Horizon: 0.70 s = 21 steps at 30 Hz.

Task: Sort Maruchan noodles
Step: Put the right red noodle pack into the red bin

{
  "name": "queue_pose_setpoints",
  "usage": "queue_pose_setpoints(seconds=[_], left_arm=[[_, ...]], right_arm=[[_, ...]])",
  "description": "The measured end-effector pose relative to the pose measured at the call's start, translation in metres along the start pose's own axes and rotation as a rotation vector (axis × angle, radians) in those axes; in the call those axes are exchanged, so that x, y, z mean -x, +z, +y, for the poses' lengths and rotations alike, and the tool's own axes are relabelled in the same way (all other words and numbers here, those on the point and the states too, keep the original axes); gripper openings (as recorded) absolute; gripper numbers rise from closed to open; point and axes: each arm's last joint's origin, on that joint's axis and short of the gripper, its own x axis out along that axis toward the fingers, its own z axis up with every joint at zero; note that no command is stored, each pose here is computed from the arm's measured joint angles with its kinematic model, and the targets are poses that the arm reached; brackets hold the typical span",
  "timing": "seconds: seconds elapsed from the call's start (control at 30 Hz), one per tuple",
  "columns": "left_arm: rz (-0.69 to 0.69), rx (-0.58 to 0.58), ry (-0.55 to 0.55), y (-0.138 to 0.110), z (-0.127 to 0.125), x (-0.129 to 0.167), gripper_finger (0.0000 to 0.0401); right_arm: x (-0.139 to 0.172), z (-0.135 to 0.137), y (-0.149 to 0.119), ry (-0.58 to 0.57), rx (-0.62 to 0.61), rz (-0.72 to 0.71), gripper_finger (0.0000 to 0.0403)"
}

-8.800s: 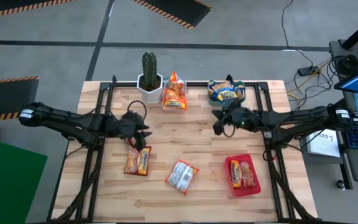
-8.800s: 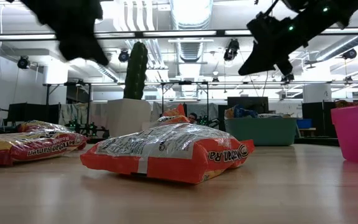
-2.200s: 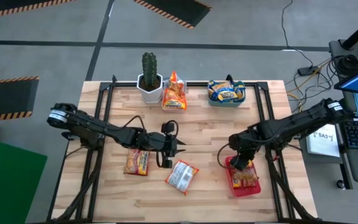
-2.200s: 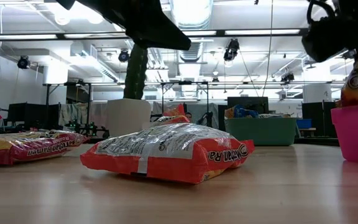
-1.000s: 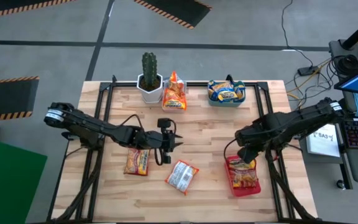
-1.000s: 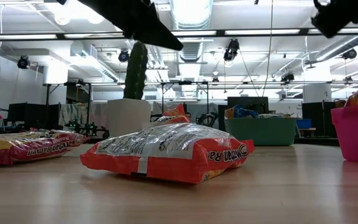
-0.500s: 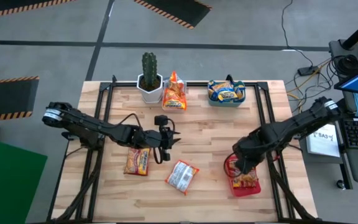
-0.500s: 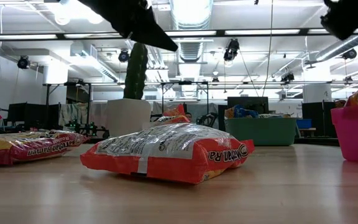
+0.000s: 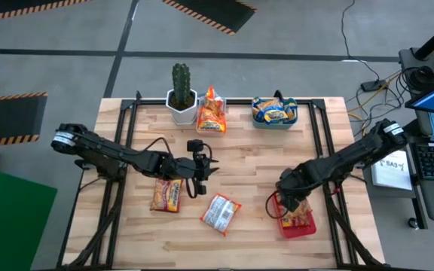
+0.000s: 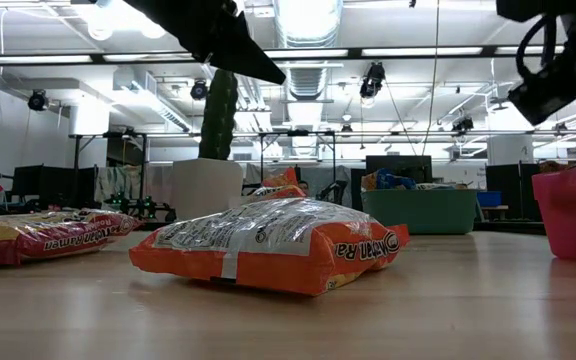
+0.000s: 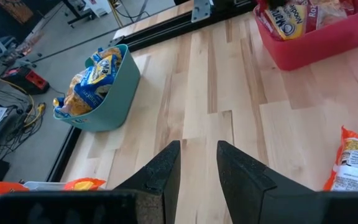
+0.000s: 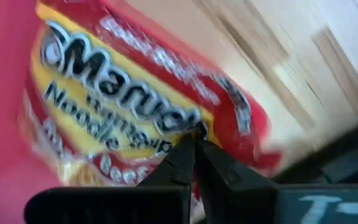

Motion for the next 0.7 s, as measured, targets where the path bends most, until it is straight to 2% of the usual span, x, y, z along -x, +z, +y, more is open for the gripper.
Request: queue_pose_setpoints(seconds=[0.33, 0.53, 0.7], left_arm=[[-0.001, 0.004, 0.000, 0.000, 0.000, 0.000, 0.0088], [0.000, -0.005, 0.000, 0.000, 0.000, 0.000, 0.0088], [-0.005, -0.008, 0.001, 0.002, 0.000, 0.000, 0.0088]], right_arm=[[-0.015, 0.010, 0.009, -0.058, 0.075, -0.043, 0.0008], [0.007, 0.014, 0.006, -0.088, 0.074, -0.029, 0.0008], [0.028, 0.019, 0.001, -0.018, 0.036, 0.000, 0.0008]])
